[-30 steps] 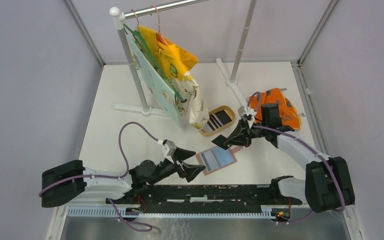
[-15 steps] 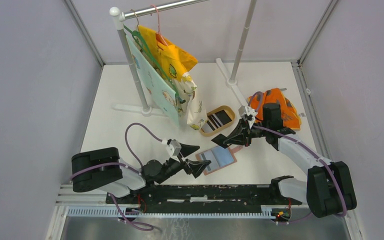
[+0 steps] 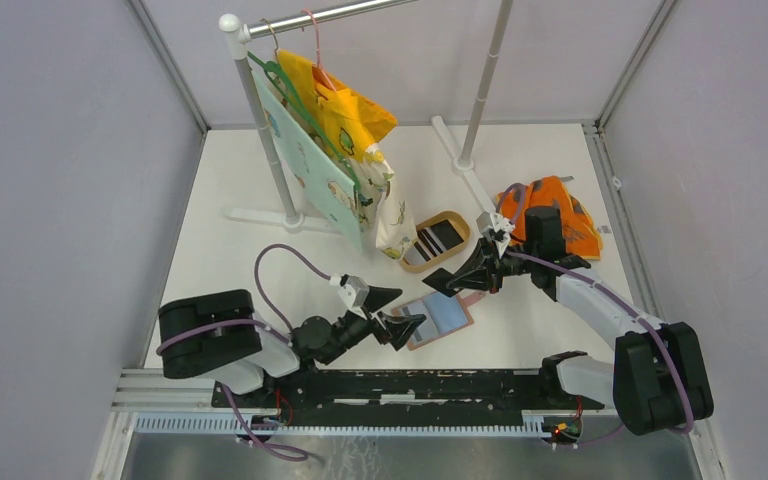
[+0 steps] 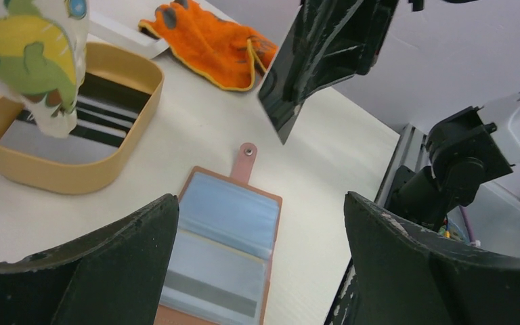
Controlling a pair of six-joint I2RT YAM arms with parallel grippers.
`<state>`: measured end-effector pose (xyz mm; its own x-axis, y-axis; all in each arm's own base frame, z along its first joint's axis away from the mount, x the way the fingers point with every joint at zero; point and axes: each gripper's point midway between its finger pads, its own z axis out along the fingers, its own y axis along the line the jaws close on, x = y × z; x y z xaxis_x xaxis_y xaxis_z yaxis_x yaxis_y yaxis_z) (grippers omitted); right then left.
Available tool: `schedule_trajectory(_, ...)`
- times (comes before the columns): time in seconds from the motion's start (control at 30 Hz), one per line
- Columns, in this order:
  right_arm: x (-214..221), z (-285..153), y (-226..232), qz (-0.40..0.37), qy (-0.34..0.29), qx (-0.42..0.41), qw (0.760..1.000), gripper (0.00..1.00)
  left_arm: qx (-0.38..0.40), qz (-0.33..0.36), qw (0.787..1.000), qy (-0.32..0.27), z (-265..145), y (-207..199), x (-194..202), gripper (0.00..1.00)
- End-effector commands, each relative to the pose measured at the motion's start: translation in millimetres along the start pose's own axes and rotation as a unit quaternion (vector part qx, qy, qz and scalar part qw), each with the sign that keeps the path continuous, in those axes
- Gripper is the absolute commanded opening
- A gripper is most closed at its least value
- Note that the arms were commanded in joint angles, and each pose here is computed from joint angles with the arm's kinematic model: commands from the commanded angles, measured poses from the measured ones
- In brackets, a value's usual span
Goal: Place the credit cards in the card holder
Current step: Pick up the credit card from the storage box.
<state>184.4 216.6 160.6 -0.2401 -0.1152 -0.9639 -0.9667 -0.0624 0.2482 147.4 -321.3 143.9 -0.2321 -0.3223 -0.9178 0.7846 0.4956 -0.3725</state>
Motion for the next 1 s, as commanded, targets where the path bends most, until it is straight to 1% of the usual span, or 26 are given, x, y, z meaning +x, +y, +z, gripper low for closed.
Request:
schedule_trajectory(0.0,-3,2,2,-0.019,-0.005,-0.012,1.0,0.0,0.008,-0.053,0.998,-0.043,3,1,-20,0.96)
schedule_trajectory(0.1,-3,2,2,-0.018,-0.004,-0.011,1.0,0.0,0.046,-0.07,0.996,-0.03,11,-5,-15,0.96)
schedule_trajectory(0.17,-2,2,2,-0.016,-0.004,-0.012,1.0,0.0,0.058,-0.083,0.995,-0.017,17,-3,-8,0.97)
schedule_trajectory(0.23,-3,3,3,-0.016,-0.004,-0.015,1.0,0.0,0.065,-0.089,0.994,-0.01,22,1,-6,0.94)
schedule_trajectory(0.27,-2,3,4,-0.016,-0.004,-0.017,1.0,0.0,0.06,-0.092,0.994,-0.013,25,5,-8,0.94)
schedule_trajectory(0.5,4,11,7,-0.006,0.004,-0.03,1.0,0.01,0.12,-0.073,0.99,-0.031,36,-17,-27,0.87)
schedule_trajectory(0.6,4,12,8,-0.008,0.005,-0.032,0.999,0.01,0.131,-0.07,0.988,-0.038,35,-22,-33,0.8)
schedule_trajectory(0.7,5,14,10,-0.007,0.006,-0.038,0.999,0.0,0.139,-0.067,0.987,-0.046,35,-26,-39,0.68)
schedule_trajectory(0.83,6,16,13,-0.006,0.007,-0.045,0.999,0.0,0.137,-0.062,0.987,-0.054,37,-26,-44,0.57)
schedule_trajectory(0.97,8,18,15,-0.005,0.008,-0.049,0.999,0.0,0.148,-0.06,0.986,-0.056,38,-30,-46,0.55)
